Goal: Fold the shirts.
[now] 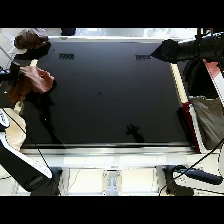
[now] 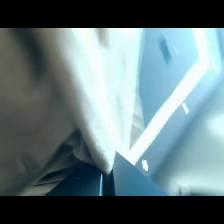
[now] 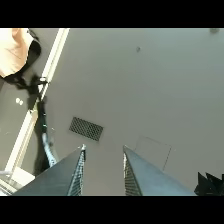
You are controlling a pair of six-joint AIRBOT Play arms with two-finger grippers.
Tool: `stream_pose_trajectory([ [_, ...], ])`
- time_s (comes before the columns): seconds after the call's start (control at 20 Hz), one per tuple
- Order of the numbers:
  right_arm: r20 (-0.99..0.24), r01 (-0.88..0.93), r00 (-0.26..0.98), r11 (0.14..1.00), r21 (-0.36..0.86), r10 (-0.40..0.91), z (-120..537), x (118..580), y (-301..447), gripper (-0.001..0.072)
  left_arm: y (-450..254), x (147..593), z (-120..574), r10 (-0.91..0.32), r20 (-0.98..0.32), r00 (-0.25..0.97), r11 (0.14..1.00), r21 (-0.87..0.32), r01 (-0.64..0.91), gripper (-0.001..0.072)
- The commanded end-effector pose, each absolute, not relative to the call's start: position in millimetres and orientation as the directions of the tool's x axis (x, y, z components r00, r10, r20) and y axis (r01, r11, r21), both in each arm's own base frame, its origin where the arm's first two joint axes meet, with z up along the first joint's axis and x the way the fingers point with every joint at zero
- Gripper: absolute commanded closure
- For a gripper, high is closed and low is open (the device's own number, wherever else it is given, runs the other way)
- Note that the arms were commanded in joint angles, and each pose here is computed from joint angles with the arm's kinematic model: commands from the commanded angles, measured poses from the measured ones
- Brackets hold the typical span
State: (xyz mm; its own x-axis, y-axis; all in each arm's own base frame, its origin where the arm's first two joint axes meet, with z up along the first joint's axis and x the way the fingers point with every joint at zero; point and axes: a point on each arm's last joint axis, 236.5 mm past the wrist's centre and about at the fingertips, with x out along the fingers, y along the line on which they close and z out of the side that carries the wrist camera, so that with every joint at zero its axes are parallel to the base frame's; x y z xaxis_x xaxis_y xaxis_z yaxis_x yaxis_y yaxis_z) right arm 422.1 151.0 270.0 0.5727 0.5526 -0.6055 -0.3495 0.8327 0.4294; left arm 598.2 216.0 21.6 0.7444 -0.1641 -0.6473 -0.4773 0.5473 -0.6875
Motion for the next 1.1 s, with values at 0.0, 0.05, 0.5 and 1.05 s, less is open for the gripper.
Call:
stream_pose_trajectory([
  [0.0,-0.603,-0.350,0.574,0.831,0.432,0.554,271.1,422.0,151.5,0.0439,119.8,589.9,83.5,-0.424,-0.564,0.709,0.645,-0.738,-0.201,0.0695],
  [0.05,-0.603,-0.350,0.574,0.832,0.431,0.554,271.1,422.0,151.4,0.0440,89.2,584.4,97.6,-0.481,-0.557,0.677,0.658,-0.740,-0.141,0.0695],
  [0.5,-0.632,-0.339,0.622,0.887,0.314,0.462,288.3,414.2,125.8,0.0439,-190.6,480.6,192.8,-0.697,-0.623,0.355,0.717,-0.591,0.370,0.0695],
  [1.05,-0.669,-0.353,0.699,0.936,-0.014,0.254,301.0,415.6,75.5,0.0438,-198.3,455.9,134.4,-0.228,-0.891,0.393,0.849,0.016,0.528,-0.0009],
])
